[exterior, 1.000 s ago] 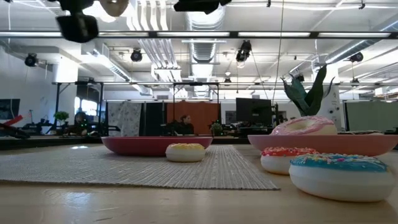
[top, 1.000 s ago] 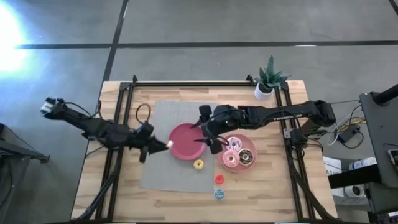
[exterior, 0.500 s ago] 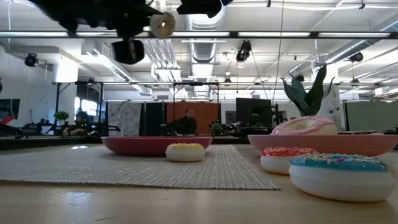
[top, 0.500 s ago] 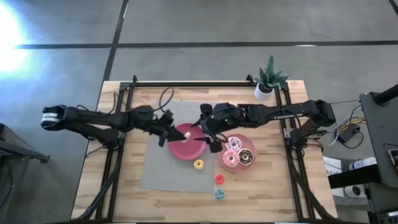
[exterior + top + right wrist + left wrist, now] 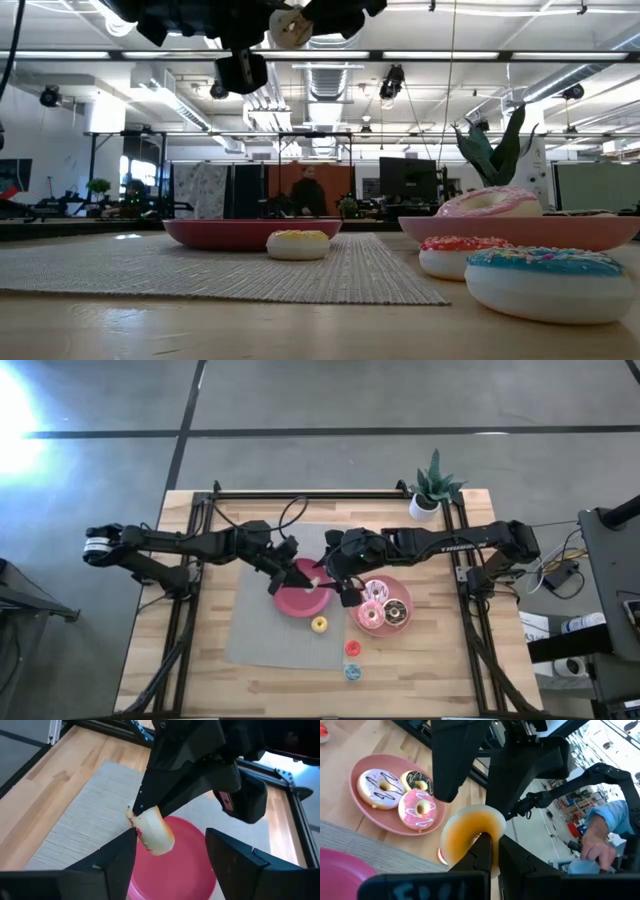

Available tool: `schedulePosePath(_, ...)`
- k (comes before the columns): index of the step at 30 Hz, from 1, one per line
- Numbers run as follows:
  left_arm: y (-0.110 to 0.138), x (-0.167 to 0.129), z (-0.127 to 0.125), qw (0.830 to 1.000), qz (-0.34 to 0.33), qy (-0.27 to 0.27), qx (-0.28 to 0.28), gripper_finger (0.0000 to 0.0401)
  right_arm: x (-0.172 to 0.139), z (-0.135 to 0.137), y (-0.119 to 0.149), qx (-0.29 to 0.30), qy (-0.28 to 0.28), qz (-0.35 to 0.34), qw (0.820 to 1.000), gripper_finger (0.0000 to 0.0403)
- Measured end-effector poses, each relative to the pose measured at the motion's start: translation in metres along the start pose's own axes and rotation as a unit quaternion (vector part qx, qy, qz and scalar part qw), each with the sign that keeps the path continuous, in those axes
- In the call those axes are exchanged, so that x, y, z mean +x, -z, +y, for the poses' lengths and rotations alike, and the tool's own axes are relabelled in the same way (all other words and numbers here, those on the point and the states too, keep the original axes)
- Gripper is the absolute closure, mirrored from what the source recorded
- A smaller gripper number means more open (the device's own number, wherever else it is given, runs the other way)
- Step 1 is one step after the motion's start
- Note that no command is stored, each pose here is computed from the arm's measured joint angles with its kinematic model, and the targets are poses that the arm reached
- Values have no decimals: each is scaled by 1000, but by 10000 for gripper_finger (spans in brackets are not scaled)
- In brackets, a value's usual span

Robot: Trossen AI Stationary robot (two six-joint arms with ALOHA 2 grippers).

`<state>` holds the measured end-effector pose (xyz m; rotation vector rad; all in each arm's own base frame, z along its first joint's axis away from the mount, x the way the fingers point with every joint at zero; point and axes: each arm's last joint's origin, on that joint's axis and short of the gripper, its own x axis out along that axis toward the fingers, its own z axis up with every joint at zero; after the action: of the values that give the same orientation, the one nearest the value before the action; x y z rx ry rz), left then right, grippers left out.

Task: Pick & Place donuts
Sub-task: Put the small white donut into the pink plate

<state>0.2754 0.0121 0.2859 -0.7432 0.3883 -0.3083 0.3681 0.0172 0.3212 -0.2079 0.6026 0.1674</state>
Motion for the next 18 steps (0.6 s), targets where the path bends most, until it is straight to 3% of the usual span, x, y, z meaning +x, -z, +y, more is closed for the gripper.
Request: schedulePosePath(18, -6, -6, 3, 1000, -14, -2, -21, 401, 0, 3, -1, 5, -24, -6, 1000, 260)
